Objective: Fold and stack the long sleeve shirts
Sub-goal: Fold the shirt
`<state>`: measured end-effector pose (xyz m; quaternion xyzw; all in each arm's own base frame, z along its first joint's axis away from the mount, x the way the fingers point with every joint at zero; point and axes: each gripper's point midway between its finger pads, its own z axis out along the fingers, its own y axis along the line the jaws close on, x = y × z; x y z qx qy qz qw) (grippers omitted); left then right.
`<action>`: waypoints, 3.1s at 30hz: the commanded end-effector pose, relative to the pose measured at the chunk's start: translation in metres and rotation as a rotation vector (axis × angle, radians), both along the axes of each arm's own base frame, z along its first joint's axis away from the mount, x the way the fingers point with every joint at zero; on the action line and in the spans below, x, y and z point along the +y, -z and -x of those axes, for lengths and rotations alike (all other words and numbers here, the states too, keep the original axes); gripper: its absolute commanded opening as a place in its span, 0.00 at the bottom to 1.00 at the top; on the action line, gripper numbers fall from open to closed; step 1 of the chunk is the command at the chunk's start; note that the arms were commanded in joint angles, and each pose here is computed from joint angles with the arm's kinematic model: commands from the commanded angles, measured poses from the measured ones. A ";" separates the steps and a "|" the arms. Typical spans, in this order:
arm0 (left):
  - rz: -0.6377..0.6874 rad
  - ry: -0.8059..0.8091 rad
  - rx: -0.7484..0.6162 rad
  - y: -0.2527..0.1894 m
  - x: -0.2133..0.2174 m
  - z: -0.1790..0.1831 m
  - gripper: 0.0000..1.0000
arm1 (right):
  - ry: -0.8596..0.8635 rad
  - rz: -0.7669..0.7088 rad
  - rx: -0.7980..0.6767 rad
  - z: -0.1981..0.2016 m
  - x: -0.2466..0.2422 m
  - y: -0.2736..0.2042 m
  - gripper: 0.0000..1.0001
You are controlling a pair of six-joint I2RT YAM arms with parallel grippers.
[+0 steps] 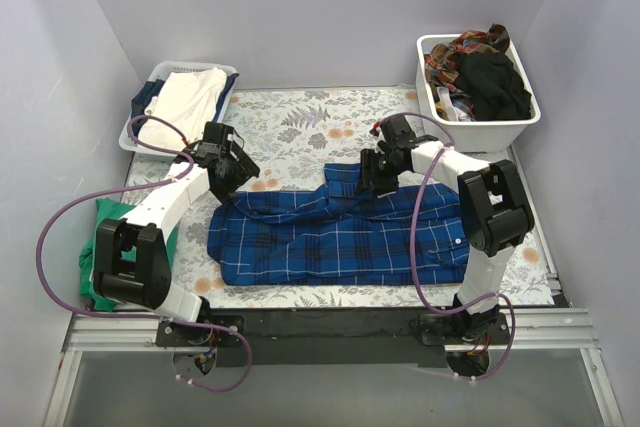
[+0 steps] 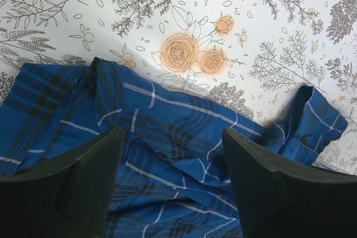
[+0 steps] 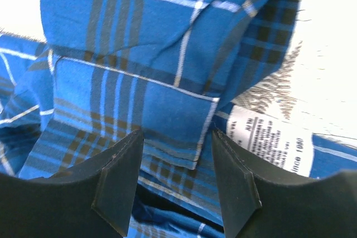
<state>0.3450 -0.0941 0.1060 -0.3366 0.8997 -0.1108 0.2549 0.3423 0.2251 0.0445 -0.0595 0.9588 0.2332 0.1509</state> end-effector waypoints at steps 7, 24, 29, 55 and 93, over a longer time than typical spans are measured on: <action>-0.003 0.014 0.002 0.003 0.001 0.001 0.71 | 0.017 0.110 -0.044 -0.015 -0.007 -0.003 0.60; -0.006 0.016 0.006 0.005 0.001 0.000 0.71 | -0.032 0.126 -0.085 -0.016 0.014 -0.018 0.17; -0.003 0.026 0.009 0.007 -0.001 0.000 0.71 | -0.009 0.121 -0.177 -0.029 0.015 -0.057 0.01; 0.077 0.248 0.136 0.055 -0.034 0.000 0.51 | -0.335 -0.398 -0.773 0.031 0.054 -0.317 0.01; -0.064 0.111 0.304 0.111 0.003 -0.024 0.38 | -0.012 -0.214 -0.606 0.191 -0.081 -0.217 0.01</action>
